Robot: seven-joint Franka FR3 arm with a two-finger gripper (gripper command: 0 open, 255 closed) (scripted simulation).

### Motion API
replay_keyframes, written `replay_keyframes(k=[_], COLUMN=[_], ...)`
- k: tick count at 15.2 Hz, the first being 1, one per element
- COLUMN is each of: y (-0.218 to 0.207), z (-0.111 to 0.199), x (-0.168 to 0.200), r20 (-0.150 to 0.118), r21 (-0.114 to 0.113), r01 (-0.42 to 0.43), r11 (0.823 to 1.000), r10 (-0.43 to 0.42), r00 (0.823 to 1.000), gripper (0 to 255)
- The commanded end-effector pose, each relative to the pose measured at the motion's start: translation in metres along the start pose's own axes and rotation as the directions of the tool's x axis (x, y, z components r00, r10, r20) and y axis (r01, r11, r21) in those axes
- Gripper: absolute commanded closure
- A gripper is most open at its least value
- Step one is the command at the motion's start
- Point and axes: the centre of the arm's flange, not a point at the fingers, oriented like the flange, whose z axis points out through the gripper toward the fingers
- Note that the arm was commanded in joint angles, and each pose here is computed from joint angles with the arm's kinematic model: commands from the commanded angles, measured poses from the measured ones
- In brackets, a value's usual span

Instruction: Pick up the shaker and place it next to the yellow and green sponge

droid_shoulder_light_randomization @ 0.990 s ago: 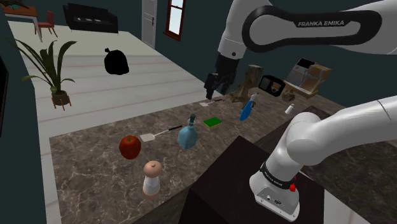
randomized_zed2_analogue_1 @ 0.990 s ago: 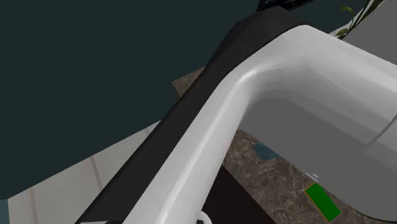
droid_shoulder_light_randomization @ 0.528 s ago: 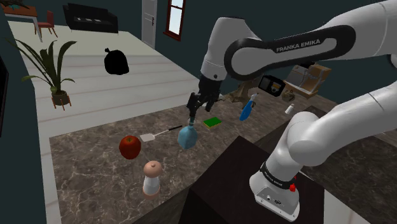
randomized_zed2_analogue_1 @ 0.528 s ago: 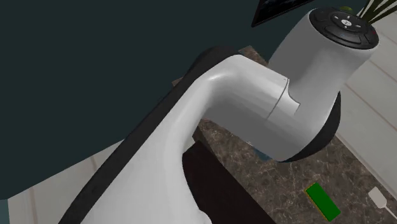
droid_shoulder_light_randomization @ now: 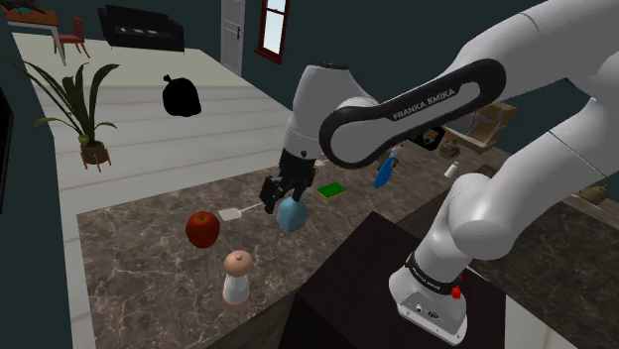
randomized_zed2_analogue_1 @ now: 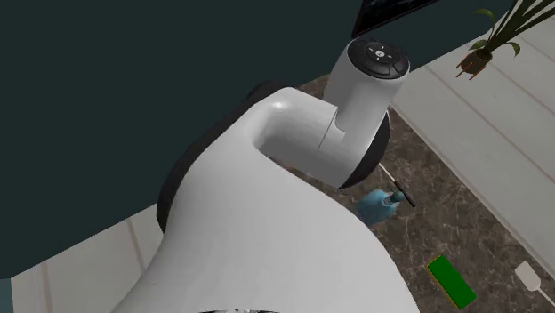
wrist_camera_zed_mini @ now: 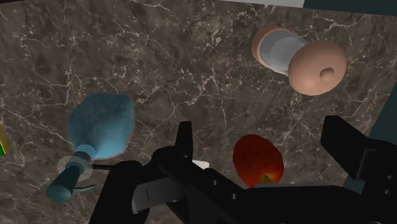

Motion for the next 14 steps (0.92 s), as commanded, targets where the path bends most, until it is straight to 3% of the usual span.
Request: replay_keyframes(k=[1,10,14], y=[-0.015,-0.093,-0.095], z=[0.022,0.104,0.121], x=[0.001,0.007,0.007], r20=[-0.005,-0.024,-0.024], r21=[0.013,0.060,0.061], r01=[0.005,0.029,0.029], r11=[1.000,0.998,0.998], r10=[-0.005,-0.027,-0.028], r00=[1.000,0.999,0.999], gripper=[0,0,0])
